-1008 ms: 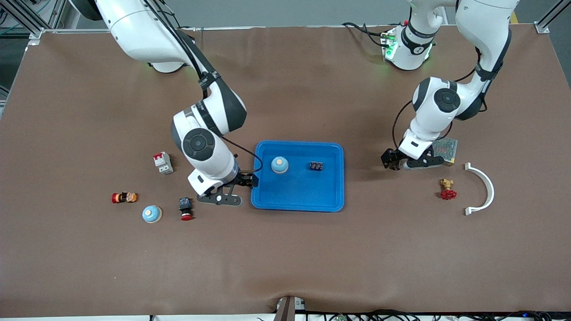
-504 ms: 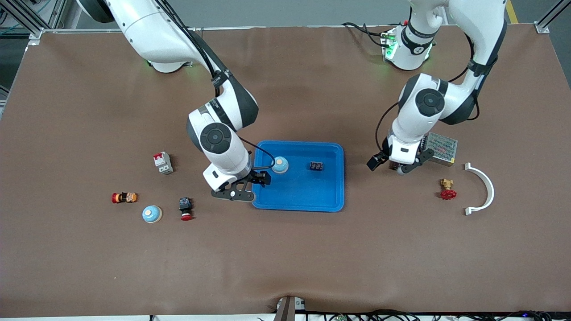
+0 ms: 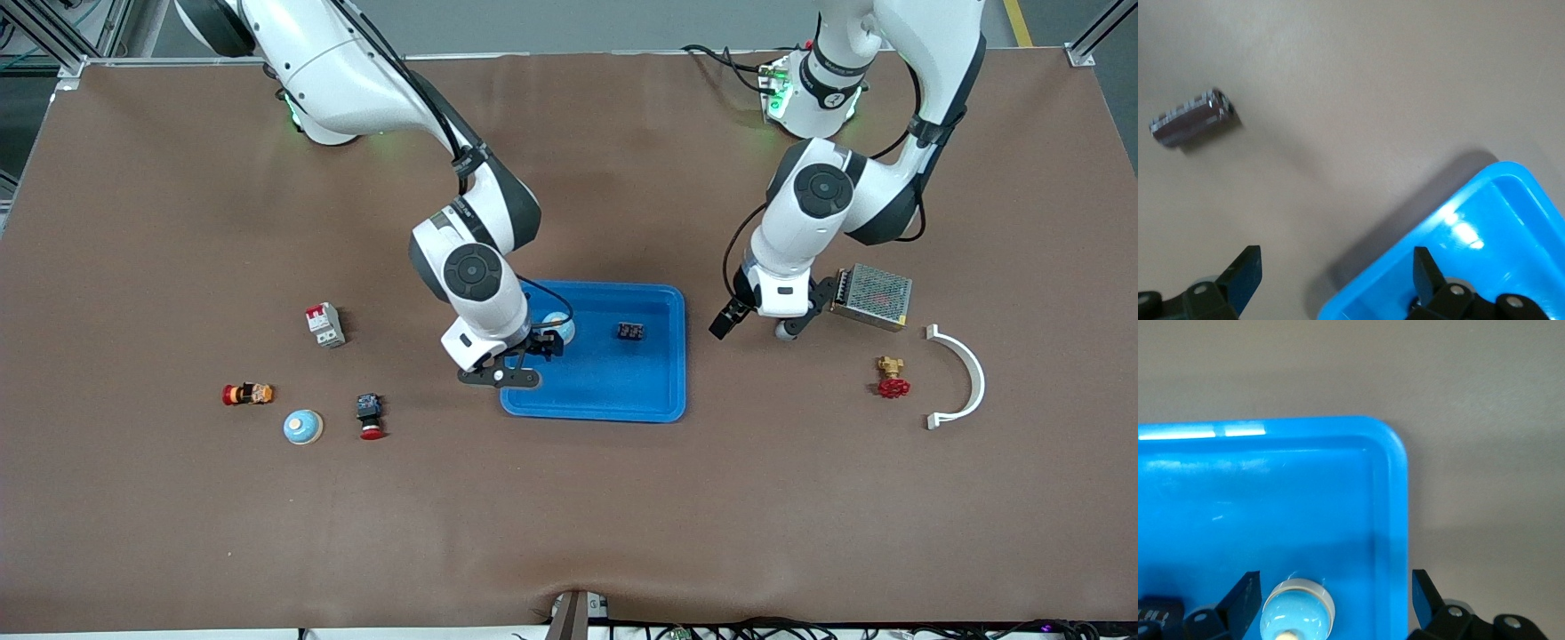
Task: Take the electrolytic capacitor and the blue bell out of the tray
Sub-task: 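Move the left gripper and the right gripper back over the blue tray, then grasp the second capacitor with the left gripper while the right gripper grips the bell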
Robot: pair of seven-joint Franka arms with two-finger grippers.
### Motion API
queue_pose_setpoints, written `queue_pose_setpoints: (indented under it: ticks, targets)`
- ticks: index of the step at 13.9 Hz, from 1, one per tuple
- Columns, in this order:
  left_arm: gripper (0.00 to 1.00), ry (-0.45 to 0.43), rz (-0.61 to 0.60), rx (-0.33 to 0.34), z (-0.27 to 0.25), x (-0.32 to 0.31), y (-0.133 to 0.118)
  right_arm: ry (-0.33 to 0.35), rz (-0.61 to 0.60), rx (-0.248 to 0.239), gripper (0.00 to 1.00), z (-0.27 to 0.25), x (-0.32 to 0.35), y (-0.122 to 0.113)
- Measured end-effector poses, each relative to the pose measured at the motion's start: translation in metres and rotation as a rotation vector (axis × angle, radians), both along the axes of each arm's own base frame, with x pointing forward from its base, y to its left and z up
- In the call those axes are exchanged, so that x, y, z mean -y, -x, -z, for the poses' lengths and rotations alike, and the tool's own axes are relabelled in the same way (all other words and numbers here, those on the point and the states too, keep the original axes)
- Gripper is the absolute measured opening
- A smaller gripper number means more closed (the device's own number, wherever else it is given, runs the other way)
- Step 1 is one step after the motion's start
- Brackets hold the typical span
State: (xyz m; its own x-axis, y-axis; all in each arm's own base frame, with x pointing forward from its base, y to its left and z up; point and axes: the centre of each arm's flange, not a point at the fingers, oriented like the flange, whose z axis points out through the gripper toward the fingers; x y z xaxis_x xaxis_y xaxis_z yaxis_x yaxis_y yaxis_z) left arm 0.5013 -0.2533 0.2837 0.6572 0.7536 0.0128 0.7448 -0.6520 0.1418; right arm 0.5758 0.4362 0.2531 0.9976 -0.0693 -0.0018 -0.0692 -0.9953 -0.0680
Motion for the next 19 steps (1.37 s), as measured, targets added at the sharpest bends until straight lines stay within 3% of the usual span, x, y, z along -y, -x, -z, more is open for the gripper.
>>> queue_pose_setpoints:
  ticks: [6, 11, 19]
  targets:
    - [1.0, 0.038, -0.153, -0.018, -0.003, 0.044, 0.008, -0.01, -0.036, 0.013, 1.0, 0.013, -0.025, 0.018]
    - [1.0, 0.036, -0.25, -0.07, -0.009, 0.084, -0.002, -0.003, -0.077, 0.004, 1.0, 0.026, -0.047, 0.039]
    - [1.0, 0.051, -0.37, -0.076, 0.008, 0.115, -0.017, 0.021, -0.094, -0.023, 1.0, 0.043, -0.049, 0.055]
